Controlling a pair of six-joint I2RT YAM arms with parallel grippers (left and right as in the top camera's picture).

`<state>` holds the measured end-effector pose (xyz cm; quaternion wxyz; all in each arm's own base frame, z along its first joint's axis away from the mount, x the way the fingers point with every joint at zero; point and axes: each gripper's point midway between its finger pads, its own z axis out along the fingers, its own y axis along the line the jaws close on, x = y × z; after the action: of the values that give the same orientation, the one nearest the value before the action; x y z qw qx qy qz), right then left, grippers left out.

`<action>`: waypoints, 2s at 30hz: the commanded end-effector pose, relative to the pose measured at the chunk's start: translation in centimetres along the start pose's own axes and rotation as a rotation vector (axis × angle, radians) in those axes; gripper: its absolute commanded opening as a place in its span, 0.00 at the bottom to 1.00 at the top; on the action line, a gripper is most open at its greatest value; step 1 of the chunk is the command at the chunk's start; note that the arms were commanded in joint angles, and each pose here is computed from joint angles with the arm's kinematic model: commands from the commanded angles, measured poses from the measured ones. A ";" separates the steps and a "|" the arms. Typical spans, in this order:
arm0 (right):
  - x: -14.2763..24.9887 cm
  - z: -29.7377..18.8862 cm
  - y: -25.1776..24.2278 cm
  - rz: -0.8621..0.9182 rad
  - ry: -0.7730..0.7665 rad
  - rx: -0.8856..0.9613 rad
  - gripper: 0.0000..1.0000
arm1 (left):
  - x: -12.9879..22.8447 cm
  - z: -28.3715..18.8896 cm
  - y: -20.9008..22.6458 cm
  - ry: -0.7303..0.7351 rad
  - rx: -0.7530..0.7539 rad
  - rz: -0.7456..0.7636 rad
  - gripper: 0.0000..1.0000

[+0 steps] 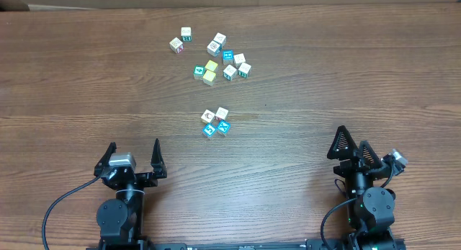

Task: Form a circle

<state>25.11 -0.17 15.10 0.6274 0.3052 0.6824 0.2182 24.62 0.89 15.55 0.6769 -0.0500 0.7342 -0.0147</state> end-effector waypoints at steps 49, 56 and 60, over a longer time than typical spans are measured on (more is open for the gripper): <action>3.8 -0.6 2.5 -0.996 0.102 -0.255 1.00 | -0.1 0.0 -0.1 -0.009 0.006 0.029 1.00; 3.8 -0.6 2.5 -0.996 0.102 -0.255 1.00 | -0.1 0.0 -0.1 -0.009 0.007 0.029 1.00; 3.8 -0.6 2.5 -0.996 0.102 -0.255 1.00 | -0.1 0.0 -0.1 -0.009 0.006 0.029 1.00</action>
<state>24.81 4.25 14.34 0.6520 -0.1451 0.7441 -0.0114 24.62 0.89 15.56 0.6770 -0.0500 0.7341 -0.0147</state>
